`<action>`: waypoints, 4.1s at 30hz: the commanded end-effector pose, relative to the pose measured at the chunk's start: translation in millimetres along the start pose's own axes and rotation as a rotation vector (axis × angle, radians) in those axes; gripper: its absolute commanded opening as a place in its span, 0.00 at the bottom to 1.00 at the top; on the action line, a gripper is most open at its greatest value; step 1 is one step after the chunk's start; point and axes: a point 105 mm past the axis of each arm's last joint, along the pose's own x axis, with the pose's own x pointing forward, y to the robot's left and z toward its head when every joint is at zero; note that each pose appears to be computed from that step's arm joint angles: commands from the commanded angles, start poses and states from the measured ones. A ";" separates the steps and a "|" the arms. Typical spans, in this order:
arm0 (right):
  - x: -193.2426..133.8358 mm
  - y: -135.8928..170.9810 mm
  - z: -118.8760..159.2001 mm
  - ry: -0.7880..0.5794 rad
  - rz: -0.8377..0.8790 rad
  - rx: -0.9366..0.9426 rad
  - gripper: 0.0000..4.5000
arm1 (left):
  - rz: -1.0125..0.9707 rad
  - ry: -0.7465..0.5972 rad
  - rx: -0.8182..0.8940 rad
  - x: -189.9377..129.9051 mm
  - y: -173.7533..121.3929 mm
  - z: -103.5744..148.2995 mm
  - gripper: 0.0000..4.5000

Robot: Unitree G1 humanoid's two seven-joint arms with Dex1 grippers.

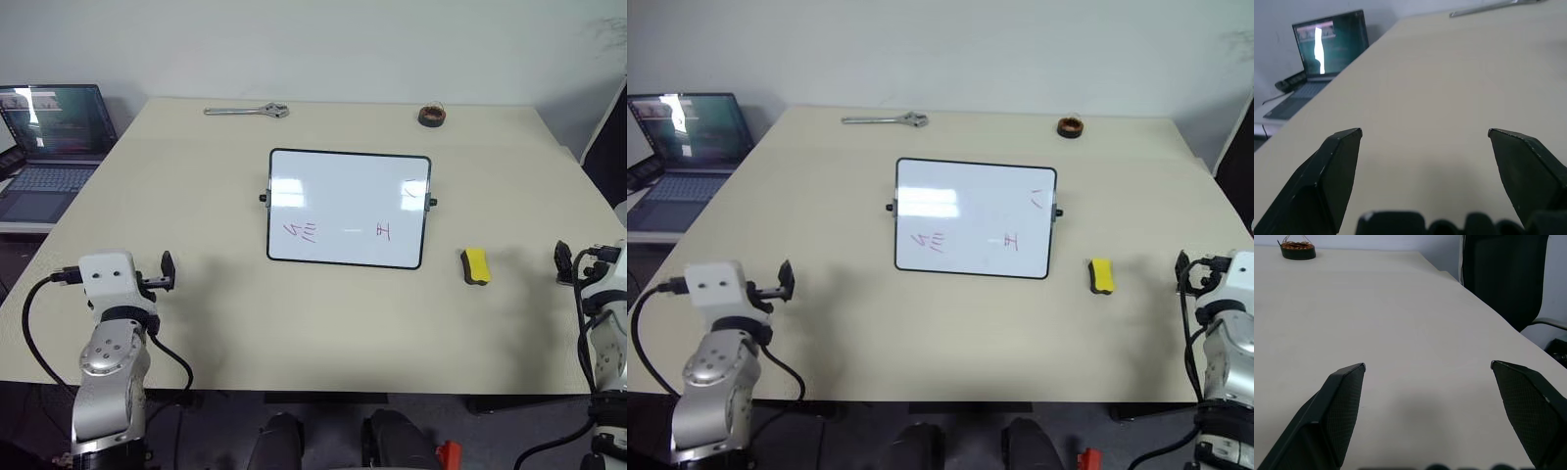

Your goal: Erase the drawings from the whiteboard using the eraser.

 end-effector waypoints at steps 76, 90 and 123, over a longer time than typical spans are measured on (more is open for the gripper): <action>-38.9 168.9 38.1 0.112 0.382 0.007 0.25 | -1.515 -0.232 0.242 -41.3 -185.0 127.0 1.00; -11.1 247.8 130.7 -0.177 0.588 -0.121 0.25 | -1.455 -0.239 0.205 -35.5 -198.7 129.7 1.00; 3.3 263.6 121.9 -0.168 0.569 -0.208 0.25 | -1.460 -0.263 0.184 -44.2 -204.8 133.2 1.00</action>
